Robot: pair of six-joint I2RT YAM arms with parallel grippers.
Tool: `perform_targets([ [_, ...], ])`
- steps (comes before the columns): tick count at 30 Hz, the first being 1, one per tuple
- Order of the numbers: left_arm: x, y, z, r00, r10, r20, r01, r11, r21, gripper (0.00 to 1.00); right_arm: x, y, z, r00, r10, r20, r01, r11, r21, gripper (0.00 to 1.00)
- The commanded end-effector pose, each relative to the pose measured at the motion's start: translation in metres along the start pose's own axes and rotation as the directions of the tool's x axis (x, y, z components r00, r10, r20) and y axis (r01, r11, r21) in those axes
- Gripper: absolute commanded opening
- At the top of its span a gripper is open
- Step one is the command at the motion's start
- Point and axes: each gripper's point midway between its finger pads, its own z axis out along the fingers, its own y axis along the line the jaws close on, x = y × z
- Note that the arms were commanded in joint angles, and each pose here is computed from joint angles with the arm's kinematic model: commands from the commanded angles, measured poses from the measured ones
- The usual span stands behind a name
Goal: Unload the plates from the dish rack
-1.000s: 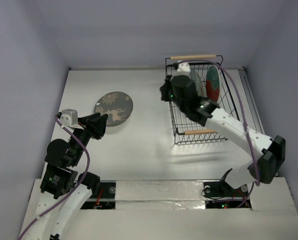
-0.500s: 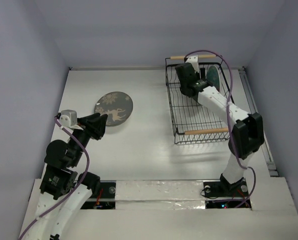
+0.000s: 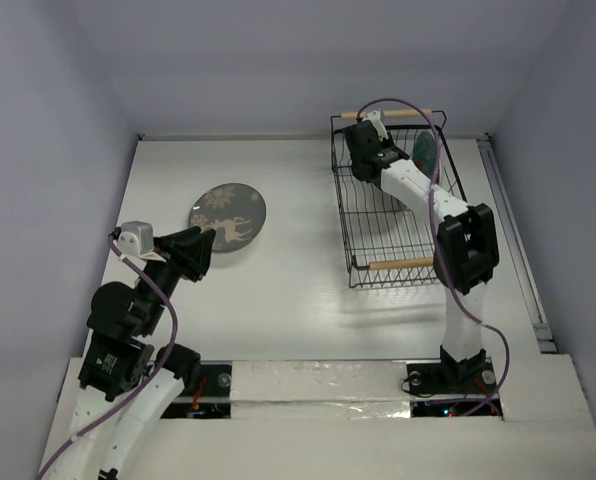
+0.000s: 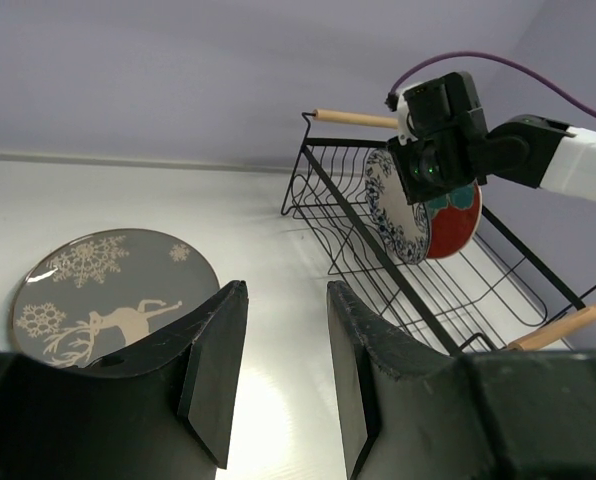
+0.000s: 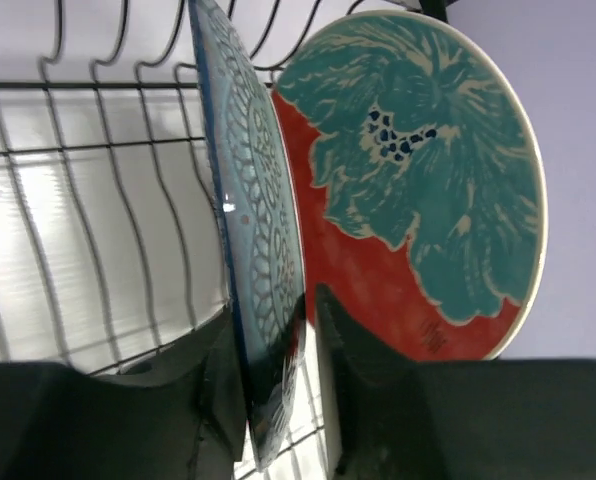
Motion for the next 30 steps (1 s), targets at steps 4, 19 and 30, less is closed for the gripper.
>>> perform_targets([
  [4, -0.012, -0.007, -0.002, 0.999, -0.005, 0.043, 0.004, 1.000, 0.027, 0.35, -0.023, -0.042, -0.006, 0.996, -0.086, 0.026, 0.081, 0.984, 0.159, 0.20],
  [19, -0.010, -0.007, -0.001, 0.999, -0.003, 0.038, 0.002, 0.999, 0.032, 0.35, -0.071, -0.116, -0.060, 0.981, -0.005, 0.193, -0.051, 0.958, 0.282, 0.00],
  [30, -0.008, -0.006, 0.002, 1.000, -0.004, 0.029, 0.003, 1.000, 0.025, 0.35, -0.096, -0.173, -0.130, 0.862, 0.361, 0.357, -0.409, 0.910, 0.067, 0.00],
])
